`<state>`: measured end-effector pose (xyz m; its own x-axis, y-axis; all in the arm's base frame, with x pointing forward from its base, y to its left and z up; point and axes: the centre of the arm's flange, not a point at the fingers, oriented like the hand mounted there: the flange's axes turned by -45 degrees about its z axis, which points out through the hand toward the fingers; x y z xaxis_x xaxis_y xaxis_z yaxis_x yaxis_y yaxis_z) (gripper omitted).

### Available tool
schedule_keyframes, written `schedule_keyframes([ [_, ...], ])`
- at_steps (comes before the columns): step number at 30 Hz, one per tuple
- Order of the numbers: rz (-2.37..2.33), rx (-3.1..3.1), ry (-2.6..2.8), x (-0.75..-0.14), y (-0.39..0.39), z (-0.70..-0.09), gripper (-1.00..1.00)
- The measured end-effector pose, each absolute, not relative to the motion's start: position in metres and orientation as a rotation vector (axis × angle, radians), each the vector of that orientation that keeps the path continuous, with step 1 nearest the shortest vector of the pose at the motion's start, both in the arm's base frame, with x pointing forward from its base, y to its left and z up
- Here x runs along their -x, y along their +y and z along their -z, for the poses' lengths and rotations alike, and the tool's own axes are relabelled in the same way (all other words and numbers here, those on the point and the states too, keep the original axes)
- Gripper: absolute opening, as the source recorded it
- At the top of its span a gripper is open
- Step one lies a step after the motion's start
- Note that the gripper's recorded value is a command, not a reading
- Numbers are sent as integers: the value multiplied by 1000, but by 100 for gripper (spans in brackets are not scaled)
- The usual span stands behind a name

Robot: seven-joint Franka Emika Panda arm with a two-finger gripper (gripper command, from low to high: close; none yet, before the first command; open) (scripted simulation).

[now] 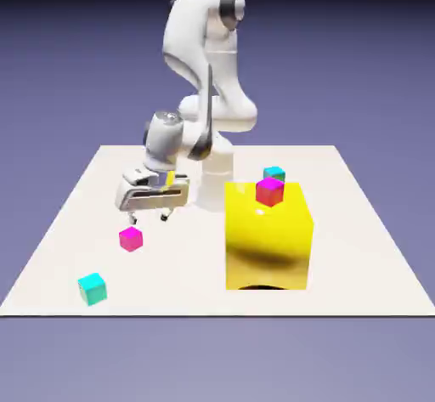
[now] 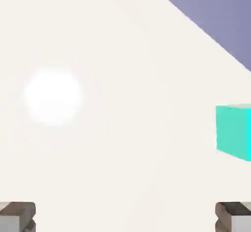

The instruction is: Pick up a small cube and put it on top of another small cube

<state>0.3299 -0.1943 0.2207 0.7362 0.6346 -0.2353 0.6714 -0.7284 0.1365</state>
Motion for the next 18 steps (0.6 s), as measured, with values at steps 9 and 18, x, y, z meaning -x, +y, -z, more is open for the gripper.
schedule_keyframes([
  [9, 503, -2677, 1218, -288, -232, -141, 0],
  [18, 504, -2677, 1217, -291, -229, -155, -100],
])
